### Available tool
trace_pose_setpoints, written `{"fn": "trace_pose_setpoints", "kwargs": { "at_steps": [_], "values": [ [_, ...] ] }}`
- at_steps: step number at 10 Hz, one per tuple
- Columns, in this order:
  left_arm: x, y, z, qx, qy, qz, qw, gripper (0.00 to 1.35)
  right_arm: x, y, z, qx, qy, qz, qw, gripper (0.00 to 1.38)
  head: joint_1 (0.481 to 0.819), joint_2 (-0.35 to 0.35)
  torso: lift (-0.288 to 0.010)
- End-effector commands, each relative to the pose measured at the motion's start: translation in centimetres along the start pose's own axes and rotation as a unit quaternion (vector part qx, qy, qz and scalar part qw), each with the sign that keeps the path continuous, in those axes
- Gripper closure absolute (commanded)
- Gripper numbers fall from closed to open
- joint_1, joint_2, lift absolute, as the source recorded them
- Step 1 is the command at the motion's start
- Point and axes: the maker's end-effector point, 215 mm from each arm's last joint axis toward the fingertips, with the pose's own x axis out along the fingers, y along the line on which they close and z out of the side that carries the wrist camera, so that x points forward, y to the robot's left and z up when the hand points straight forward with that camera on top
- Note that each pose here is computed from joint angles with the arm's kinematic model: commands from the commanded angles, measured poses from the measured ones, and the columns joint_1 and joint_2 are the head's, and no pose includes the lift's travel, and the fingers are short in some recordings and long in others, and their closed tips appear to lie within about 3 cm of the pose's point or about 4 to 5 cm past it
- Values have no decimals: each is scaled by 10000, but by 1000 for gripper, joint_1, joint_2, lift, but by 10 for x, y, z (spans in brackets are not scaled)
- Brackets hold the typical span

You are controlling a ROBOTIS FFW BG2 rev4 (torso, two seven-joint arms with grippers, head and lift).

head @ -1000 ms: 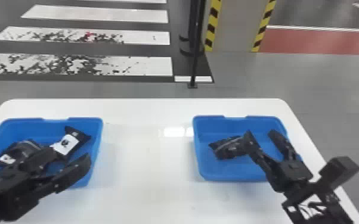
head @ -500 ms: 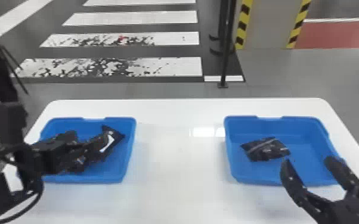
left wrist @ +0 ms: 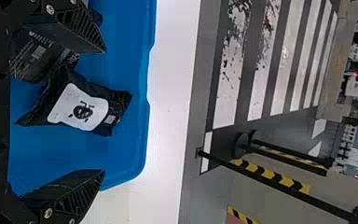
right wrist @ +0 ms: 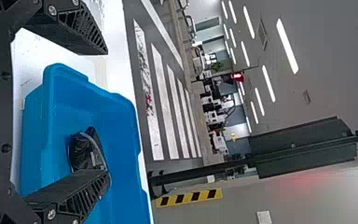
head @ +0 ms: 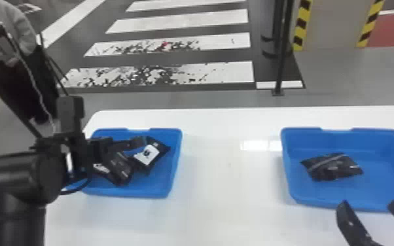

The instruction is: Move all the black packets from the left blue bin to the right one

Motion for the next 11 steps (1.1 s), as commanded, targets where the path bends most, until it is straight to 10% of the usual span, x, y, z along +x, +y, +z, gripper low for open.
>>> {"fn": "trace_pose_setpoints", "kwargs": {
  "at_steps": [1, 9, 11],
  "values": [
    [21, 6, -1, 18, 335, 133, 9994, 124, 1, -1, -1, 47, -1, 0, 10000, 117, 695, 205, -138],
    [89, -10, -55, 202, 1571, 178, 9872, 188, 4, -1, -12, 288, 81, 13, 9996, 117, 695, 173, -138],
    [93, -6, -67, 135, 1730, 218, 9846, 825, 3, -1, -18, 389, 137, 14, 9991, 117, 695, 167, -138]
  ]
}}
